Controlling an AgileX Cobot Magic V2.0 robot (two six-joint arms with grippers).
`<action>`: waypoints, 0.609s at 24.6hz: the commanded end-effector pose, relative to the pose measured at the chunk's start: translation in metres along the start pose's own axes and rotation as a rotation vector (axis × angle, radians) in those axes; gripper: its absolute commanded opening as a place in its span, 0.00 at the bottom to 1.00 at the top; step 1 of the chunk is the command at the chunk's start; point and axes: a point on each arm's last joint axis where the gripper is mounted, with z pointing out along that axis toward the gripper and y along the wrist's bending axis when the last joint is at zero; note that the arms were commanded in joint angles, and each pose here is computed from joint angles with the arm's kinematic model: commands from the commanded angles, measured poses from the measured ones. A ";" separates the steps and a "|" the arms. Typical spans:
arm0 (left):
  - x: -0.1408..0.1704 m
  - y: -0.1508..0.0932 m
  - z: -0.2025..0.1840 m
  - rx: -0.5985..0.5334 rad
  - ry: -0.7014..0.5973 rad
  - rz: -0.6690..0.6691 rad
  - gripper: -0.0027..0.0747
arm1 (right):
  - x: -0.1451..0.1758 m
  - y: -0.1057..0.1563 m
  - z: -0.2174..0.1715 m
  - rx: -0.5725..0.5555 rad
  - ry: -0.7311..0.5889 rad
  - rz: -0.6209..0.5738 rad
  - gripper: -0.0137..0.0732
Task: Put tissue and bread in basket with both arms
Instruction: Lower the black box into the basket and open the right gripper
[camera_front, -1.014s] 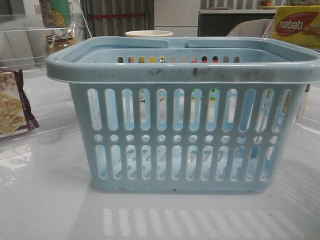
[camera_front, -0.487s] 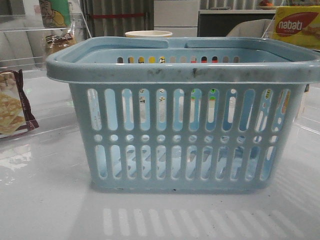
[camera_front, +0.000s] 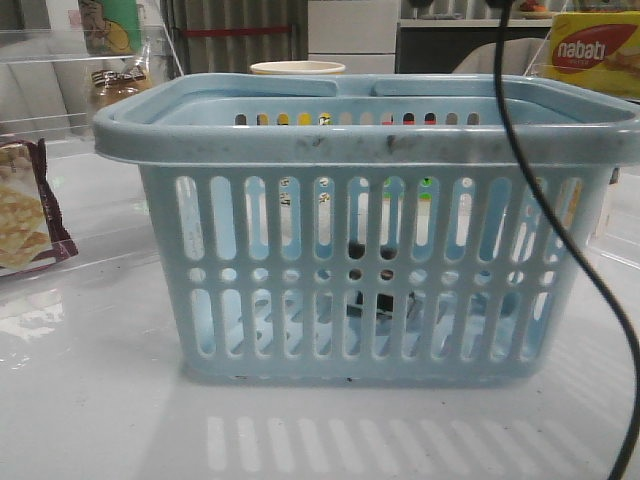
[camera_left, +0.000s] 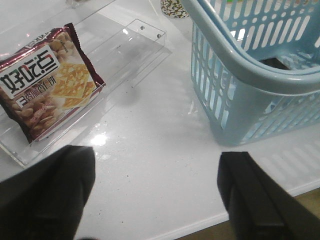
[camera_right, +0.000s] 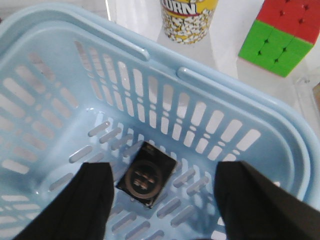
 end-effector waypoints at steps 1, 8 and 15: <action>-0.014 0.000 -0.003 0.004 -0.091 -0.002 0.76 | -0.004 0.008 -0.053 -0.015 -0.203 -0.054 0.77; -0.016 0.000 -0.003 0.001 -0.114 -0.002 0.76 | 0.066 0.005 -0.106 0.015 -0.222 -0.097 0.77; -0.023 0.000 -0.002 0.007 -0.171 -0.021 0.76 | 0.120 -0.002 -0.120 0.058 -0.175 -0.038 0.77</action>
